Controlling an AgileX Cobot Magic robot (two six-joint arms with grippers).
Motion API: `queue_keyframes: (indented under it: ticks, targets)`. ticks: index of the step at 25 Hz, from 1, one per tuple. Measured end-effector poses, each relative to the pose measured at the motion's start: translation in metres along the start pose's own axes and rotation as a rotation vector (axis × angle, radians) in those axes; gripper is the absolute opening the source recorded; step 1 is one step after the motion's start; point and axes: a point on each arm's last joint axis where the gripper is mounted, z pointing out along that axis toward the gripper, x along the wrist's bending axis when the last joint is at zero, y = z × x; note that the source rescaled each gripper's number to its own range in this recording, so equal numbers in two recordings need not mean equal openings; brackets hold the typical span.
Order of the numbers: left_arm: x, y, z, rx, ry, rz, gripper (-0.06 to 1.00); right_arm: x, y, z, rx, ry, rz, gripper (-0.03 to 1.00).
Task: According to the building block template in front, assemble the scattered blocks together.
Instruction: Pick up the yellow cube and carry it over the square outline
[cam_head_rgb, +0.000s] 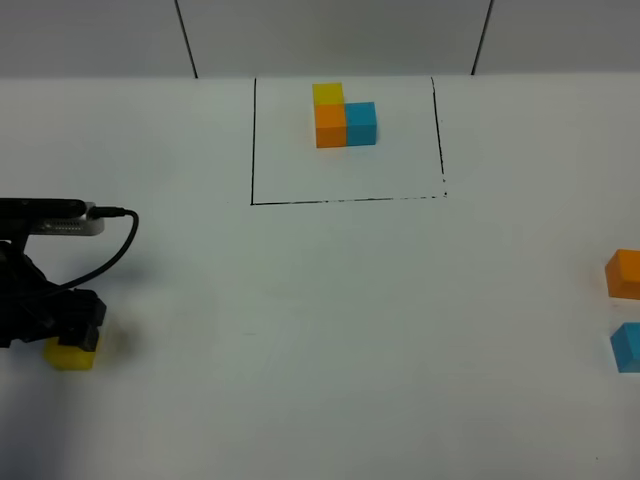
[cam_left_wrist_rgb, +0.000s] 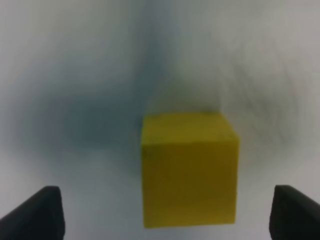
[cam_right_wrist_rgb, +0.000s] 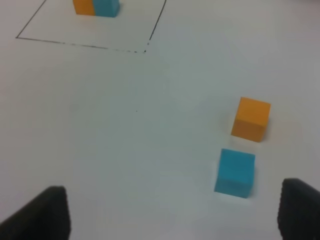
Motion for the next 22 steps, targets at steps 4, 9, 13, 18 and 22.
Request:
queue_keyframes:
  ticks: [4, 9, 13, 18, 22]
  targets:
    - [-0.003, 0.001, 0.015, 0.051, -0.001, 0.008, 0.78, 0.000, 0.000, 0.000, 0.000, 0.000, 0.000, 0.71]
    - [-0.003, 0.004, 0.030, 0.065, -0.001, -0.002, 0.75, 0.000, 0.000, 0.000, 0.000, 0.000, 0.000, 0.71]
    - [-0.003, 0.005, 0.035, 0.071, -0.001, -0.011, 0.51, 0.000, 0.000, 0.000, 0.000, 0.000, 0.000, 0.71]
    - [-0.004, 0.010, 0.028, 0.111, -0.005, -0.016, 0.00, 0.000, 0.000, 0.000, -0.001, 0.000, 0.000, 0.71]
    - [-0.015, 0.027, 0.003, 0.135, 0.005, 0.108, 0.00, 0.000, 0.000, 0.000, -0.001, 0.000, 0.000, 0.71]
